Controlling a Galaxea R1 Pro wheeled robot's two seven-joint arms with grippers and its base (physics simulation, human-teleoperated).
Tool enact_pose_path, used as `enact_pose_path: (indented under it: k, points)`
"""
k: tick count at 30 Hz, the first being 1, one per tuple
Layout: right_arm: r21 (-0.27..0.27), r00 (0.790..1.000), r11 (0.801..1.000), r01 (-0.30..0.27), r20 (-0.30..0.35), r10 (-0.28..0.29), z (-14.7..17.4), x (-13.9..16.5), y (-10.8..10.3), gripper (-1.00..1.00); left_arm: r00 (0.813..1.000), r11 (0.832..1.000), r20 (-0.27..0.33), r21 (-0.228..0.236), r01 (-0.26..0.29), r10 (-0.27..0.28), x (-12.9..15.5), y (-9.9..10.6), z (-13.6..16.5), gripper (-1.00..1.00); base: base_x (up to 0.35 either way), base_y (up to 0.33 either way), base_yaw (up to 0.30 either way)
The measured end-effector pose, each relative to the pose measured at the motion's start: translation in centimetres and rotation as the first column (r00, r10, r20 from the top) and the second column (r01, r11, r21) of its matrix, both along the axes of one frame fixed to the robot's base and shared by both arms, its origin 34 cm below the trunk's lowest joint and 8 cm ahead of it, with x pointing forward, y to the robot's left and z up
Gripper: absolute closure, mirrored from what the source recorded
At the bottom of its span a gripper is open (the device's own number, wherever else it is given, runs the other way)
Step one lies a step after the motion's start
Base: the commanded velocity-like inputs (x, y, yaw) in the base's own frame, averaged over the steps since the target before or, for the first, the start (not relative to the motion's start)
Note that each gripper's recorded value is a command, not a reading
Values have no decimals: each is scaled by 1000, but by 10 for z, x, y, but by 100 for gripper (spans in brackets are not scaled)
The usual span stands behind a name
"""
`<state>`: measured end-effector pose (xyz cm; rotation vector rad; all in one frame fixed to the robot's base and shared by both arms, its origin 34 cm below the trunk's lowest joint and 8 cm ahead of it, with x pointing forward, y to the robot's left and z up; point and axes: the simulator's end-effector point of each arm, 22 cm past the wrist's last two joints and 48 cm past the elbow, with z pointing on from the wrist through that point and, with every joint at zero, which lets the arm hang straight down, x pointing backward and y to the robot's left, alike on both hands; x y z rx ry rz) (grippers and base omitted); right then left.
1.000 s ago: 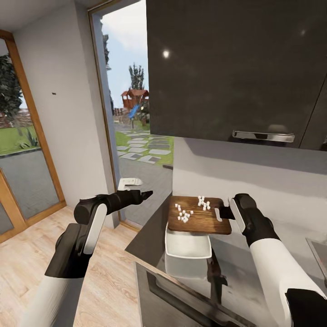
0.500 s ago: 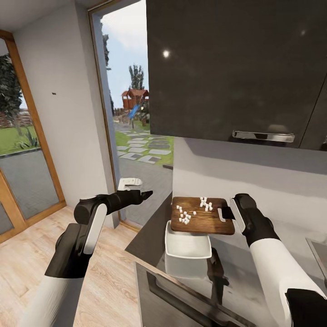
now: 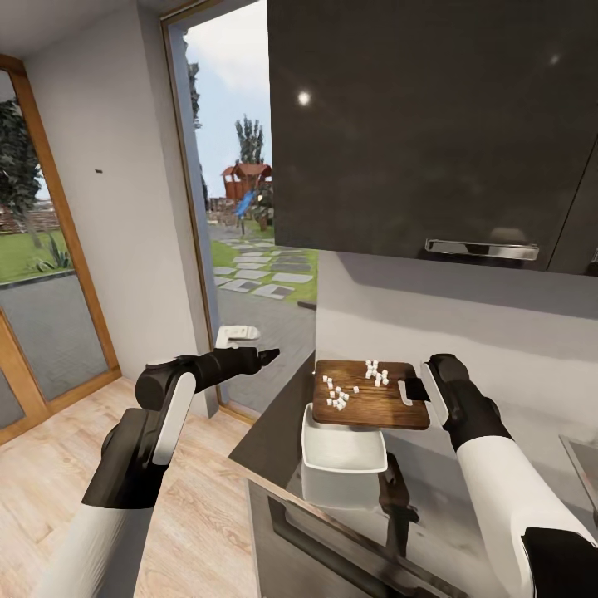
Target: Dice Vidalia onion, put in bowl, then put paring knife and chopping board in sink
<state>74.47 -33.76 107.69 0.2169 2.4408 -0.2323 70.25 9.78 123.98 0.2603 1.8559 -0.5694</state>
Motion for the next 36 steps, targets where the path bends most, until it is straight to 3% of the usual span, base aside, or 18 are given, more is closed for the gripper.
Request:
enact_pose_path:
  k: [8, 16, 36]
  points:
    - [-2, 1000, 1000, 0, 0, 0, 0, 0, 0, 100, 1000, 1000, 0, 0, -1, 1, 0, 0, 0, -100, 0, 0, 0]
    - [-44, 1000, 999, 9, -3, -9, 2, -1, -9, 100, 1000, 1000, 0, 0, -1, 1, 0, 0, 0, -100, 0, 0, 0]
    - [-51, 1000, 999, 13, 12, -12, 4, 1, -12, 100, 1000, 1000, -1, 1, -1, 1, 0, 0, -1, -100, 0, 0, 0]
